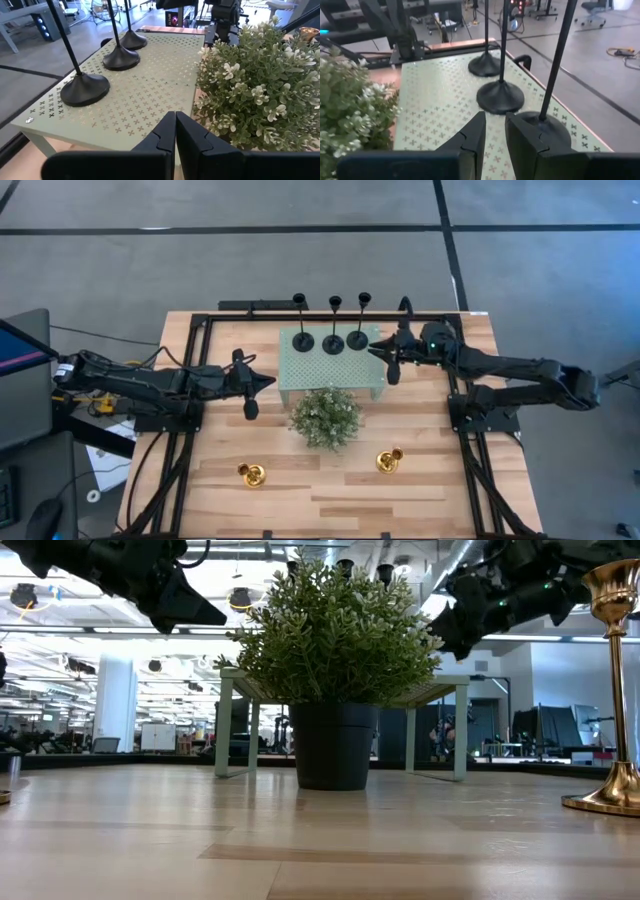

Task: Pick & Place candle stick holders
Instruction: Put the black candle holder on the shelf

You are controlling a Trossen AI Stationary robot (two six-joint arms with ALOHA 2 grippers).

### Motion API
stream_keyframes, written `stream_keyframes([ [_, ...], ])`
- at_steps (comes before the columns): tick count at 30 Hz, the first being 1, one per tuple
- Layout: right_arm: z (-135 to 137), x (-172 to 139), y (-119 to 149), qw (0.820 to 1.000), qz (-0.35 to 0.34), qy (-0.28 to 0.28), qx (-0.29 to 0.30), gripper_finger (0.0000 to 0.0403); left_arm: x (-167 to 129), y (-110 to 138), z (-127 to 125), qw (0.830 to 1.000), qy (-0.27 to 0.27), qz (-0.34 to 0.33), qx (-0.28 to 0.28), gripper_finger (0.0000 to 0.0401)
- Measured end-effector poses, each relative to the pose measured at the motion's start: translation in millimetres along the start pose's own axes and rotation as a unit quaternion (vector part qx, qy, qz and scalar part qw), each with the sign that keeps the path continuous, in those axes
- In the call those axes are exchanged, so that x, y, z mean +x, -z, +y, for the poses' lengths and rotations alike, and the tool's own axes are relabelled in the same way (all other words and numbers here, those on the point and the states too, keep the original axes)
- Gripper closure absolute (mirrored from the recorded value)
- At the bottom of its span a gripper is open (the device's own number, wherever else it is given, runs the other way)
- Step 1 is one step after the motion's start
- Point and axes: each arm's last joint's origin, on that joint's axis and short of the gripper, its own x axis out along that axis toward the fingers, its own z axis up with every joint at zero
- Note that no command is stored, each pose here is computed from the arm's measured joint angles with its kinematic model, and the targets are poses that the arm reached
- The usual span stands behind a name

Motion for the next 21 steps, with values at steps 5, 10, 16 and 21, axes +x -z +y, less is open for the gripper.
stream_keyframes([
  [5,-1,6,-1,1.000,-0.016,0.000,-0.003,0.0337,0,0,1,1.000,-0.003,-0.001,0.003,0.0390],
  [10,0,9,-5,0.999,-0.044,0.002,0.004,0.0337,1,-6,3,0.999,-0.010,-0.029,-0.009,0.0390],
  [16,-1,8,-10,0.994,-0.070,0.082,0.028,0.0337,5,-13,5,0.998,-0.021,-0.063,-0.024,0.0390],
  [21,2,9,-9,0.994,-0.065,0.085,0.027,0.0337,21,-12,3,0.993,-0.097,-0.072,-0.001,0.0390],
])
